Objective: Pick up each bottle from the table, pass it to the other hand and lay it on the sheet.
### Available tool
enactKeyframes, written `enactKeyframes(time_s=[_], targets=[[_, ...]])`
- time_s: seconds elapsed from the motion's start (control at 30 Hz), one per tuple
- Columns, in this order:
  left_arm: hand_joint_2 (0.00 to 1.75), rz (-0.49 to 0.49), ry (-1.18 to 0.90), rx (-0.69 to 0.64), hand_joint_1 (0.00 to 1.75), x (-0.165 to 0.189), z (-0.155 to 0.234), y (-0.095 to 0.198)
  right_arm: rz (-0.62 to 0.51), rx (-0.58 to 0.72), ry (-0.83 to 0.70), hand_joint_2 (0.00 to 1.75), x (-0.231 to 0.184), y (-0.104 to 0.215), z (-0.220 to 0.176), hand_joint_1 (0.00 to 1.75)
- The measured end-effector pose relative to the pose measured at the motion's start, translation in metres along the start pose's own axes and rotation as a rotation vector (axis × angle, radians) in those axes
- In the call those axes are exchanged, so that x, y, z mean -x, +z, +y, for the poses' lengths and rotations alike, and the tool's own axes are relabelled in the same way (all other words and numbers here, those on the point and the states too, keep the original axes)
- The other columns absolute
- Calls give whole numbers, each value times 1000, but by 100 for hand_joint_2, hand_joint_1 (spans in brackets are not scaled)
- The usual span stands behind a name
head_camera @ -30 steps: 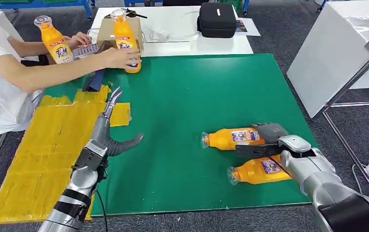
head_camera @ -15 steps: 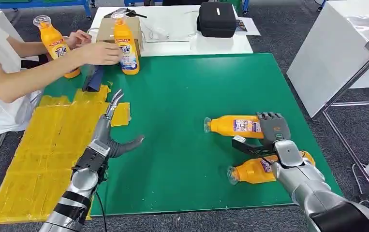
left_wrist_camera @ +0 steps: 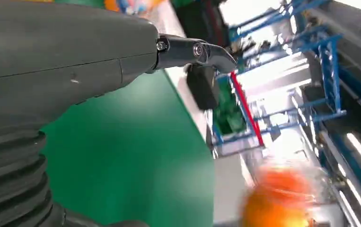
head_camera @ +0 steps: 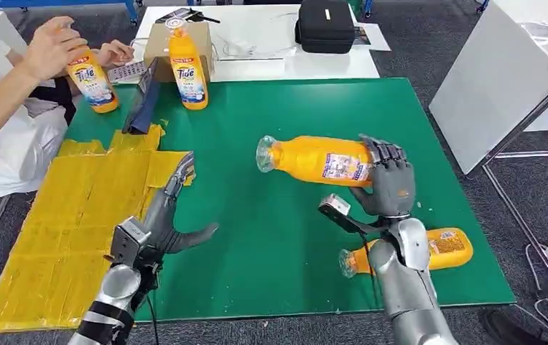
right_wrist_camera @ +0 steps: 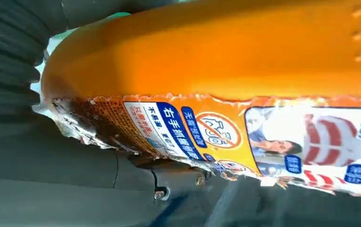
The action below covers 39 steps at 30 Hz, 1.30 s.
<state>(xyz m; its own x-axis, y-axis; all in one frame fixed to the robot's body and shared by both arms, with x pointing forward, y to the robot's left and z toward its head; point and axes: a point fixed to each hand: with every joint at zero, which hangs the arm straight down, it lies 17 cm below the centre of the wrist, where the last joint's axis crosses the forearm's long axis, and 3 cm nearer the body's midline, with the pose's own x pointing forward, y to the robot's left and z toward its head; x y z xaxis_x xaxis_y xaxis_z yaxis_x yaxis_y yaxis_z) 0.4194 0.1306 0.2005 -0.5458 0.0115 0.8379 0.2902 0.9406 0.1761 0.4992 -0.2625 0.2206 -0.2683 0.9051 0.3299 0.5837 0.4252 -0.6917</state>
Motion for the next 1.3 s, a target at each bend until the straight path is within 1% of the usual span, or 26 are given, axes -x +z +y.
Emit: enactKeyframes(time_s=[0.1, 0.13, 0.17, 0.23, 0.3, 0.4, 0.53, 0.6, 0.63, 0.73, 0.8, 0.87, 0.97, 1.1, 1.3], targets=[[175, 6, 44, 15, 0, -1, -5, 6, 79, 82, -68, 175, 7, 11, -20, 175], [175, 11, 75, 24, 0, -2, -7, 7, 115, 109, -112, 175, 10, 16, -26, 175], [175, 13, 126, 39, 0, -4, -11, 9, 165, 141, -182, 175, 14, 22, -31, 175], [175, 6, 231, 63, 0, -11, -17, 13, 254, 155, -343, 175, 18, 34, -30, 175], [175, -5, 288, 73, 0, -18, -19, 15, 293, 142, -470, 175, 11, 41, -25, 175], [175, -13, 301, 74, 0, -23, -20, 16, 264, 130, -507, 175, -6, 44, -26, 175], [175, -14, 307, 72, 0, -25, -20, 17, 245, 135, -525, 175, -16, 44, -30, 175], [175, -21, 316, 75, 0, -28, -20, 17, 247, 117, -577, 175, -21, 45, -27, 175], [175, -26, 321, 76, 0, -30, -21, 17, 248, 95, -618, 175, -25, 46, -22, 175], [175, -51, 326, 81, 0, -40, -21, 16, 248, -38, -815, 175, -50, 52, 5, 175], [175, -65, 343, 91, 0, -48, -24, 14, 237, -172, -1031, 175, -83, 59, 28, 175], [175, -82, 354, 110, 0, -56, -30, 13, 207, -281, -1155, 175, -116, 68, 45, 175], [175, -105, 295, 134, 0, -65, -41, 10, 160, -402, -1215, 175, -161, 81, 66, 175], [175, -124, 234, 144, 0, -72, -53, 7, 93, -546, -1227, 175, -213, 98, 88, 175], [175, -135, 233, 159, 0, -76, -62, 6, 34, -702, -1244, 175, -264, 124, 110, 175]])
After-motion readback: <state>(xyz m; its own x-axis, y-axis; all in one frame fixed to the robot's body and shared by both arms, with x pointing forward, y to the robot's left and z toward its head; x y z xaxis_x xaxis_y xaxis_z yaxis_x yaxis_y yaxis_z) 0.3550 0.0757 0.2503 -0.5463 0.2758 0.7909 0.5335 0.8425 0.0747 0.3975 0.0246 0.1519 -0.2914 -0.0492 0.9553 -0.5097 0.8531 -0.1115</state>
